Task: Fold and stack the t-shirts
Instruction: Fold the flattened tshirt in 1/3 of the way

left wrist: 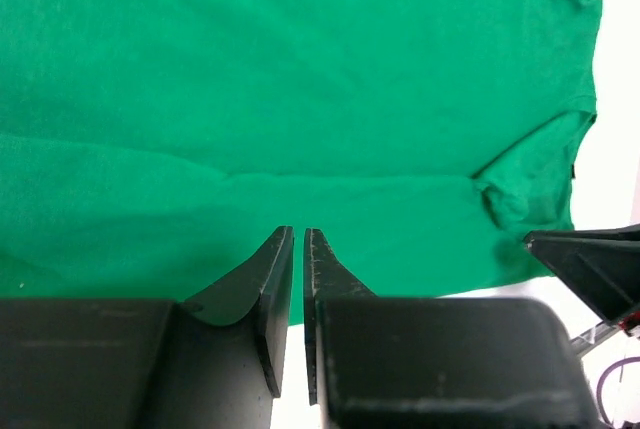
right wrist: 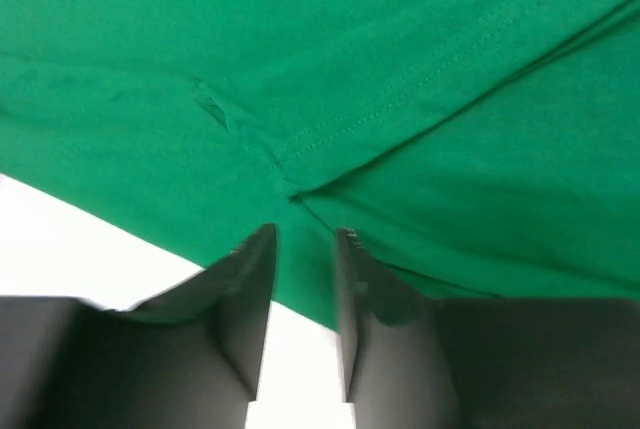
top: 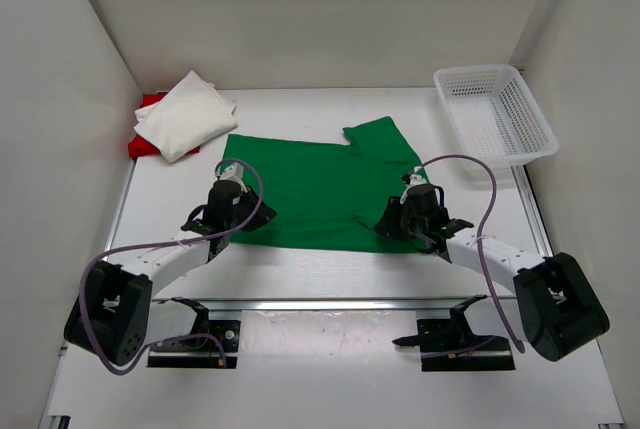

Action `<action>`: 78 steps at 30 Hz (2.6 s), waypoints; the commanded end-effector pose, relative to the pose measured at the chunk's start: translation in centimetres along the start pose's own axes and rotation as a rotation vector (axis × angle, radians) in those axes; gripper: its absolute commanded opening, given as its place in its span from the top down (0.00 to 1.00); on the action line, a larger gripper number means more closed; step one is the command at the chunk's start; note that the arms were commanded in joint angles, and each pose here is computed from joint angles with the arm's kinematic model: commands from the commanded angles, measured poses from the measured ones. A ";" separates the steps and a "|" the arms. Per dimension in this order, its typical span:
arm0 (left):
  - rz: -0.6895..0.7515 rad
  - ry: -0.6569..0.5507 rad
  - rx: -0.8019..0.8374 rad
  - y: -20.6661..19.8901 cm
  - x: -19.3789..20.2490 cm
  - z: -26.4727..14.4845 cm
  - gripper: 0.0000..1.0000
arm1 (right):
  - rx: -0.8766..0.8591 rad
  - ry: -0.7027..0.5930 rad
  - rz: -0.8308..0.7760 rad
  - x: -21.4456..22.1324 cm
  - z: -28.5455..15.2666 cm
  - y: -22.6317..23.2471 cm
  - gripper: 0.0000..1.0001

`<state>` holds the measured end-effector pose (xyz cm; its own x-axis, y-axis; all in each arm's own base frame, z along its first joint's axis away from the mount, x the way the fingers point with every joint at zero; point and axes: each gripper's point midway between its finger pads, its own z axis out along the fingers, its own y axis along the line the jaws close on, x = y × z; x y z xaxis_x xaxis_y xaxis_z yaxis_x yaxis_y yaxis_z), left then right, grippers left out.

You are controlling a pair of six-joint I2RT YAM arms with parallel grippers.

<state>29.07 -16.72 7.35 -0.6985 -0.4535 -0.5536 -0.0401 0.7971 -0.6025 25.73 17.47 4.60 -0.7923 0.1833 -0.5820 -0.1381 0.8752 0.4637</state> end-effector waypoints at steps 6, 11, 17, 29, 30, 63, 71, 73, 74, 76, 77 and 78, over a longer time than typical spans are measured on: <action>0.030 -0.026 0.051 -0.4 0.6 0.3 0.78 | -0.047 -0.080 0.023 -3.3 1.4 0.3 0.60; 0.007 -0.015 0.044 0.3 1.1 0.5 0.79 | -0.054 -0.061 0.048 -3.4 2.2 0.2 0.62; 0.000 -0.027 0.035 0.8 1.4 0.2 0.78 | -0.091 -0.071 0.065 -3.8 2.6 1.1 0.70; 0.000 -0.034 0.050 -0.1 1.0 0.3 0.78 | -0.189 -0.128 0.094 -12.7 6.3 4.4 0.78; 0.003 -0.048 0.058 -0.6 0.4 0.3 0.78 | -0.185 -0.129 0.091 -13.3 7.0 4.5 0.78; 0.016 -0.007 0.013 1.7 2.5 0.7 0.78 | 0.018 -0.071 0.008 -5.2 3.7 -1.3 1.00; 0.021 -0.010 0.015 1.5 2.2 0.4 0.78 | 0.005 -0.118 -0.014 -10.2 8.4 0.4 1.00; 0.022 -0.021 0.009 1.6 2.0 0.2 0.78 | -0.015 -0.105 -0.034 -10.7 9.5 1.7 1.00; 0.022 -0.030 0.015 1.4 1.8 0.0 0.78 | -0.018 -0.119 -0.055 -11.6 9.7 2.4 1.00; 0.022 -0.043 0.011 1.5 1.5 -0.1 0.78 | -0.004 -0.123 -0.092 -11.9 10.0 3.3 1.00; 0.026 -0.040 0.007 1.6 1.7 -0.1 0.78 | -0.015 -0.134 -0.119 -12.3 10.0 4.1 1.00; 0.020 -0.042 0.012 1.5 1.6 -0.1 0.78 | -0.010 -0.121 -0.127 -12.0 10.1 4.1 1.00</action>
<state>27.43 -16.56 4.84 -0.6944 -0.4466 -0.5642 -0.0277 0.8001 -0.5993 39.39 21.99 4.45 -0.7461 0.1610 -0.6461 -0.1758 0.8883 0.4242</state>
